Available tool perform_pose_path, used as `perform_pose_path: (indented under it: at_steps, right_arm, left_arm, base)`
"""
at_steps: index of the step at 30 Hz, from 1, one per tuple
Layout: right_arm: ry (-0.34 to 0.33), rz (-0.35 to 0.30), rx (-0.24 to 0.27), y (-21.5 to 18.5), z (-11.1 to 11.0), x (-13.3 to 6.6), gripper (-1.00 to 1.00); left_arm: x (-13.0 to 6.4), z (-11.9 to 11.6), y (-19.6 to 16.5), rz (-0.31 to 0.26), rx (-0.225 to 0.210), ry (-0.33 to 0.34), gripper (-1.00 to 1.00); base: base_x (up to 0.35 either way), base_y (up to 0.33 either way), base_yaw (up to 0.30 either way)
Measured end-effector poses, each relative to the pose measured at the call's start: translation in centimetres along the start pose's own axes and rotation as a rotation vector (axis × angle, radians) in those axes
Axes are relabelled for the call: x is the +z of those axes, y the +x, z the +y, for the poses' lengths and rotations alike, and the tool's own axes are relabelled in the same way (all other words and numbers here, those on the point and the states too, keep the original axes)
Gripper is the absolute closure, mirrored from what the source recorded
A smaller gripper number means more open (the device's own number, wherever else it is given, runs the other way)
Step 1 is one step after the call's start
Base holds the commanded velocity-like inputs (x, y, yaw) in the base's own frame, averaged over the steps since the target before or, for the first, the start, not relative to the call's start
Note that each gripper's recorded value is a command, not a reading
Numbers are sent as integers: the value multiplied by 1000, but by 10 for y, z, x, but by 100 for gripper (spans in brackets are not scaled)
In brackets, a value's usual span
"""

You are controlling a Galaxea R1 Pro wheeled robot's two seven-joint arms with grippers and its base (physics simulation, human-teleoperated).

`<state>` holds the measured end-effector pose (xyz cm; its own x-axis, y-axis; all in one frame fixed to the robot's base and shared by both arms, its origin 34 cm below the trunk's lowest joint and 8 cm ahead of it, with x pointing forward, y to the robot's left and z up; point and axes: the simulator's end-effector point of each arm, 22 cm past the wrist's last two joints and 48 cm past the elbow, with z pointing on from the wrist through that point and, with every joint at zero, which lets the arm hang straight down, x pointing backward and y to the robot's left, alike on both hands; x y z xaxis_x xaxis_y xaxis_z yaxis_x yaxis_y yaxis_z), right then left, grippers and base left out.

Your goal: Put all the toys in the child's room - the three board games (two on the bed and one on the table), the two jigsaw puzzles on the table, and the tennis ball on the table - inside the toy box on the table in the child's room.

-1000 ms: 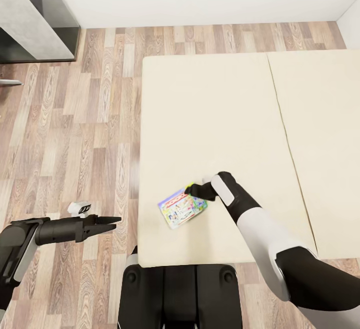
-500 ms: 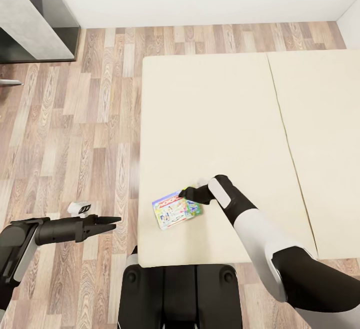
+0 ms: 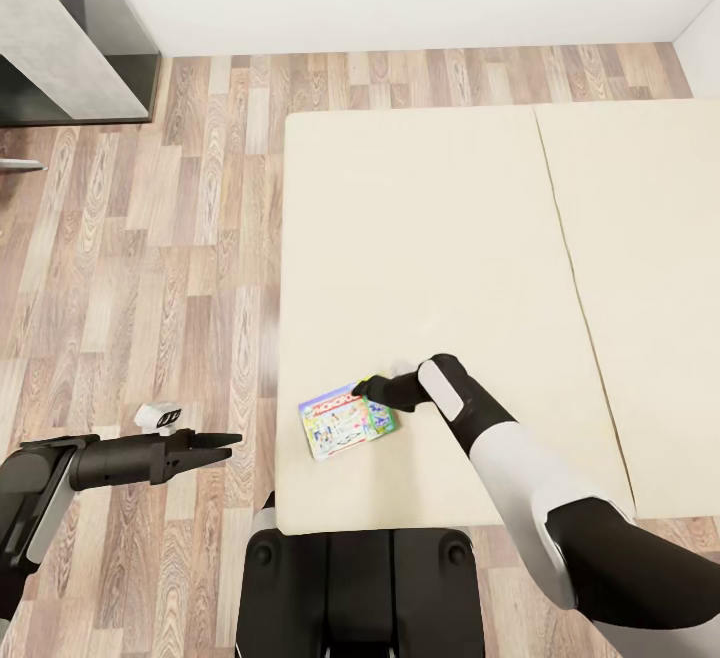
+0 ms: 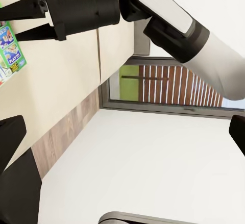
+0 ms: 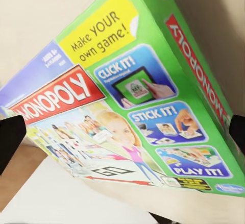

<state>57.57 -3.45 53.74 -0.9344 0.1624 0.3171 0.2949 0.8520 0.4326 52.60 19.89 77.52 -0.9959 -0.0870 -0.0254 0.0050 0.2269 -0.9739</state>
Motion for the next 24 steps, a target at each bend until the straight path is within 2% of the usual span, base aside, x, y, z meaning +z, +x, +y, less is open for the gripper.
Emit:
perform_pose_path:
  at_steps: [3,9,18,24]
  right_arm:
    - [-5,5,-4,3,1,1,-100]
    - [12,17,-48,10,1,5,-100]
    - [18,13,-58,9,1,5,-100]
    - [19,-17,-59,3,0,5,-100]
  left_arm:
    - [0,0,0,0,0,0,-100]
    - [0,0,0,0,0,0,-100]
    - [0,0,0,0,0,0,-100]
    - [1,0,0,0,0,0,-100]
  base:
    - [0,0,0]
    - [0,0,0]
    - [0,0,0]
    - [0,0,0]
